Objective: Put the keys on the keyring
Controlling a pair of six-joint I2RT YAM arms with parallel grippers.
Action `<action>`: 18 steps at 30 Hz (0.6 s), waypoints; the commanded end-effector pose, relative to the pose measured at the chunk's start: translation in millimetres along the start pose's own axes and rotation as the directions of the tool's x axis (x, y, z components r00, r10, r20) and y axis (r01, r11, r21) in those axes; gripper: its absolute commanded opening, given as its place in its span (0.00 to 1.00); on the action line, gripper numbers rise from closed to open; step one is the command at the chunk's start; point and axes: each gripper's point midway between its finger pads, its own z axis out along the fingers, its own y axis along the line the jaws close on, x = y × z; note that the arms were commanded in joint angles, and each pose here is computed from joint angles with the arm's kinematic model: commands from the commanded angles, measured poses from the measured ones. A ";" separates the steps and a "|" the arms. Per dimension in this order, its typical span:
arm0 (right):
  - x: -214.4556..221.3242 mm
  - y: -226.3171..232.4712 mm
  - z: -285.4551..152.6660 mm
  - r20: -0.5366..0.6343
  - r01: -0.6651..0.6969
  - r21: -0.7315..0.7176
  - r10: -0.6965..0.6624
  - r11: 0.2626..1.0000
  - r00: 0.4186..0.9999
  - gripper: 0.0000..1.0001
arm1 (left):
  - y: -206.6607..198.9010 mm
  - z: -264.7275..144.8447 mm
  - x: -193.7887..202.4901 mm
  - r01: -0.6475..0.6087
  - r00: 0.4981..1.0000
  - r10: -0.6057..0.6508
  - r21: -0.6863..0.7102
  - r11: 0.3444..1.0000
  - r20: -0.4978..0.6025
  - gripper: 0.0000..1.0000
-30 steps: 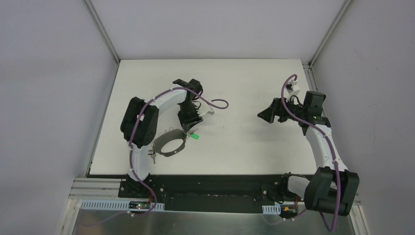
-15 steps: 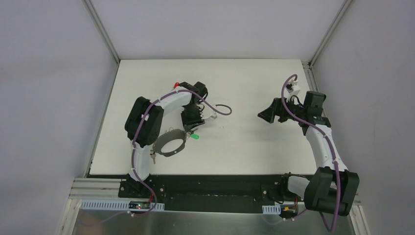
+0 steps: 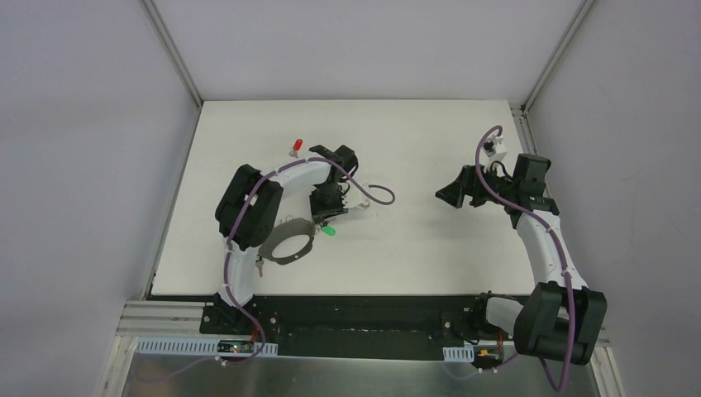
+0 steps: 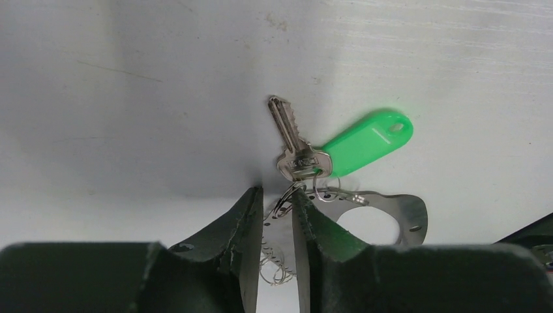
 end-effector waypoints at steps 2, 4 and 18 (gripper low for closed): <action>-5.1 1.8 -0.3 0.021 0.035 -0.022 -0.035 0.999 0.999 0.98 | -3.7 -3.3 4.9 -0.025 1.000 0.024 -0.019 1.000 -0.016 0.18; -5.0 1.7 -0.3 0.021 0.035 -0.022 -0.035 0.999 0.999 0.98 | -3.1 -4.2 4.0 -0.011 1.000 0.011 -0.028 1.000 -0.008 0.11; -10.1 9.5 -2.5 0.040 0.036 -0.046 -0.034 0.998 0.999 0.98 | -10.8 -81.3 -31.0 0.084 0.961 -0.058 -0.085 0.993 0.272 0.00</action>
